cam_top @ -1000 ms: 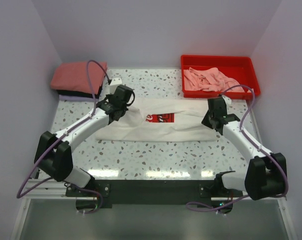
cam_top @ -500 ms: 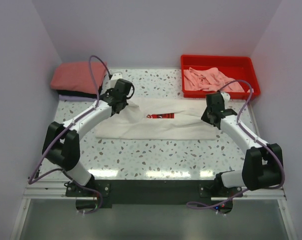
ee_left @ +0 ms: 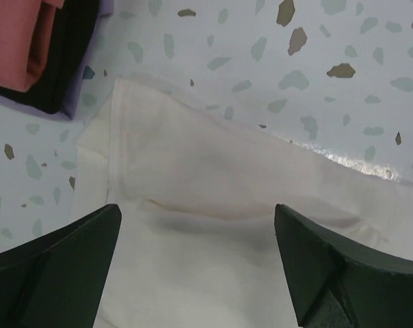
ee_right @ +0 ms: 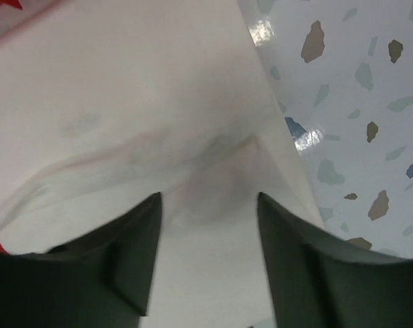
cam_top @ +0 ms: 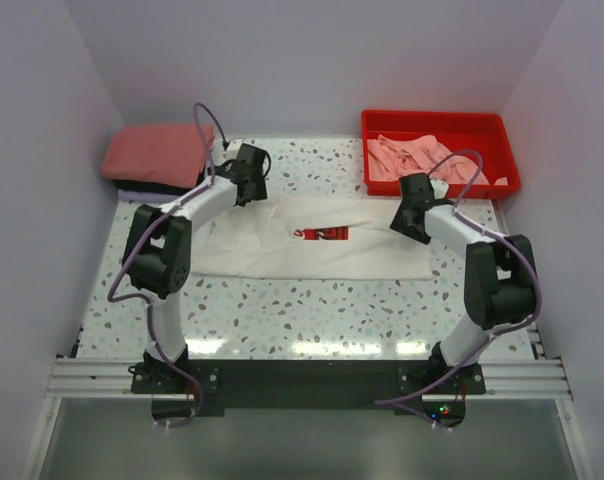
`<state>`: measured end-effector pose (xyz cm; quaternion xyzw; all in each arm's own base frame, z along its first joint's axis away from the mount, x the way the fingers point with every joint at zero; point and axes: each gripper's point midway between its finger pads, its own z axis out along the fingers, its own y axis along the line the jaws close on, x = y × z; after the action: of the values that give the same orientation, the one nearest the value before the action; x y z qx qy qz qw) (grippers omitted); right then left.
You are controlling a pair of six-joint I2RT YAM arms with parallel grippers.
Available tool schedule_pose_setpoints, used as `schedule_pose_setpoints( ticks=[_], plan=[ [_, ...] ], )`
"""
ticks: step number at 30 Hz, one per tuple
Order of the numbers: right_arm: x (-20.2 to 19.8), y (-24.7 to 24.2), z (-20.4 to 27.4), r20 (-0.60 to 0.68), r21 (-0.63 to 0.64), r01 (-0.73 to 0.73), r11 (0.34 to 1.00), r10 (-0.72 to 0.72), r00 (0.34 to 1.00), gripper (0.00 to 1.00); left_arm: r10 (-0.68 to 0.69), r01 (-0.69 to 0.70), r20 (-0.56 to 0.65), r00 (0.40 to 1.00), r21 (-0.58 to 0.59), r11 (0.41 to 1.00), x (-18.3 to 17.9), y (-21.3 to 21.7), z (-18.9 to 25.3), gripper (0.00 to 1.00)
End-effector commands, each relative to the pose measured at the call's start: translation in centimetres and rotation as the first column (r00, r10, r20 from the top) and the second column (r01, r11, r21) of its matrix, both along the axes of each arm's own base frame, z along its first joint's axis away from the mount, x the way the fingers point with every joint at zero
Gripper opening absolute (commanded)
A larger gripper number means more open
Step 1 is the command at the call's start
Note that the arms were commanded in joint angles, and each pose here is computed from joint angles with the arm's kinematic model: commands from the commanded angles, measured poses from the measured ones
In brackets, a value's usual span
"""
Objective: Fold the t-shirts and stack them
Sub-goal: Fold the tshirt
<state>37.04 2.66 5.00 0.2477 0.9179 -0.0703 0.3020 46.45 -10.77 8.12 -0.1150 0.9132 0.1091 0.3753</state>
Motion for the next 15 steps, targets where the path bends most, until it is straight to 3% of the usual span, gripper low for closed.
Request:
schedule_pose_setpoints(
  ticks=[1, 2, 3, 8, 11, 15],
  plan=[
    [2.9, -0.7, 3.2, 0.071, -0.037, 0.034, 0.999, -0.031, 0.997, 0.71, 0.027, -0.024, 0.09, 0.996, -0.034, 0.999, 2.7, 0.1, 4.3, 1.0],
    [2.8, -0.7, 3.2, 0.06, -0.038, 0.028, 0.999, -0.025, 0.998, 0.95, 0.029, -0.025, 0.083, 0.996, -0.047, 0.999, 2.3, 0.0, 4.7, 1.0],
    [2.7, -0.4, 3.5, 0.065, -0.022, 0.015, 1.0, -0.013, 0.998, 0.99, 0.028, -0.025, 0.073, 0.997, -0.055, 0.998, 1.7, 0.1, 4.4, 1.0],
    [1.4, 1.2, 4.6, 0.123, 0.055, -0.08, 0.995, 0.073, 0.99, 0.99, 0.002, 0.015, 0.103, 0.995, -0.165, 0.986, -1.8, -0.5, 5.4, 1.0],
    [0.6, 3.2, 5.5, 0.178, 0.132, -0.192, 0.972, 0.167, 0.97, 0.99, -0.025, 0.038, 0.065, 0.998, -0.222, 0.974, -5.2, -0.5, 3.3, 1.0],
    [-0.8, 4.9, 4.7, 0.164, 0.201, -0.279, 0.939, 0.249, 0.955, 0.99, -0.028, 0.046, 0.077, 0.997, -0.255, 0.966, -6.8, -0.3, 1.9, 1.0]
  ],
)
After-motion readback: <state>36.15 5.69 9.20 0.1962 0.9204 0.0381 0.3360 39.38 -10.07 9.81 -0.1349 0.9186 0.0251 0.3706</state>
